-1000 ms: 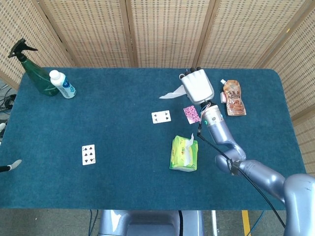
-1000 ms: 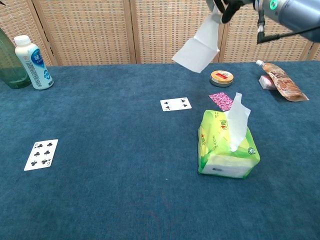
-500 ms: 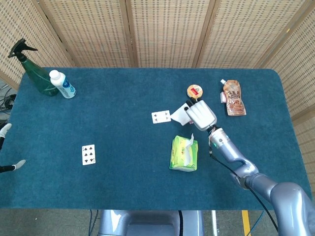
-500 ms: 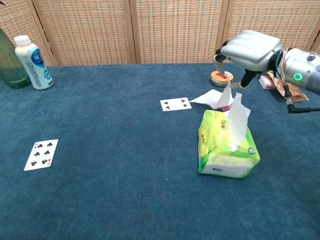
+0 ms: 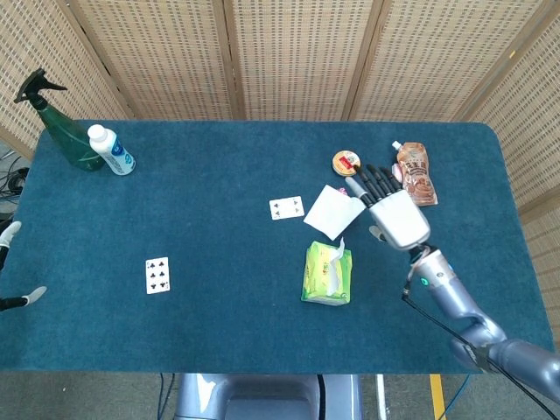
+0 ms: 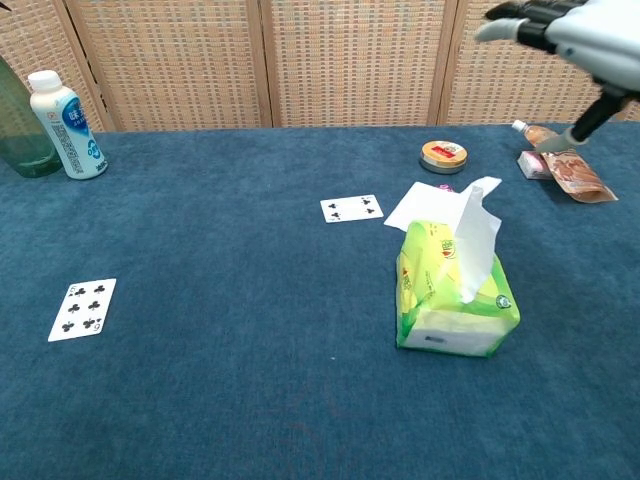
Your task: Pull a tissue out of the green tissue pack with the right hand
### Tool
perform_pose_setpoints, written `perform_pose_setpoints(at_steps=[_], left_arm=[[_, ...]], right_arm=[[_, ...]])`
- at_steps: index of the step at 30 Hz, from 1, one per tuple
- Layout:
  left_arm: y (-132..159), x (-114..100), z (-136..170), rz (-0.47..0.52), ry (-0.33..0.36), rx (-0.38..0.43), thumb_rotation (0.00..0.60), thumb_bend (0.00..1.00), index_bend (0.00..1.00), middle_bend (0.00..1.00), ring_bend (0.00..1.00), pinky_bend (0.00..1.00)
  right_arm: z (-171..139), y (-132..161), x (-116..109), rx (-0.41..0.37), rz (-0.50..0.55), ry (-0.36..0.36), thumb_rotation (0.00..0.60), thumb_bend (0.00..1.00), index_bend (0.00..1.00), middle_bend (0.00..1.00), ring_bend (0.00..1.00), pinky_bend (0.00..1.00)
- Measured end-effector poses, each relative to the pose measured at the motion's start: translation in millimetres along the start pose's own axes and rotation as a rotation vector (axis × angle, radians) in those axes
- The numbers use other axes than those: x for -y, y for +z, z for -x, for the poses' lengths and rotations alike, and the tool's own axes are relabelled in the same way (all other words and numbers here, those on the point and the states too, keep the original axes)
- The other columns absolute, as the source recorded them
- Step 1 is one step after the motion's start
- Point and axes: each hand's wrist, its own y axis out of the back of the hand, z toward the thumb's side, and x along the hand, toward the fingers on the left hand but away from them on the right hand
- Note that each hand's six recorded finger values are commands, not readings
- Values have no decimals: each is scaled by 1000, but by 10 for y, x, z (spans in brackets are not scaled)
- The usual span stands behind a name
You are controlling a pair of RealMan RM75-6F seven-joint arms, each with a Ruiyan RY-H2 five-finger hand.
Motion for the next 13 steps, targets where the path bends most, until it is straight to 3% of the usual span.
perform_pose_setpoints(at_steps=[4, 13], left_arm=[[14, -26, 37, 2, 12, 12, 600, 0, 0, 0, 0, 0], [89, -69, 142, 2, 43, 61, 600, 0, 0, 0, 0, 0]], right_arm=[[-441, -330, -218, 110, 87, -28, 600, 0, 0, 0, 0, 122], [-1340, -591, -265, 302, 293, -21, 600, 0, 0, 0, 0, 38]])
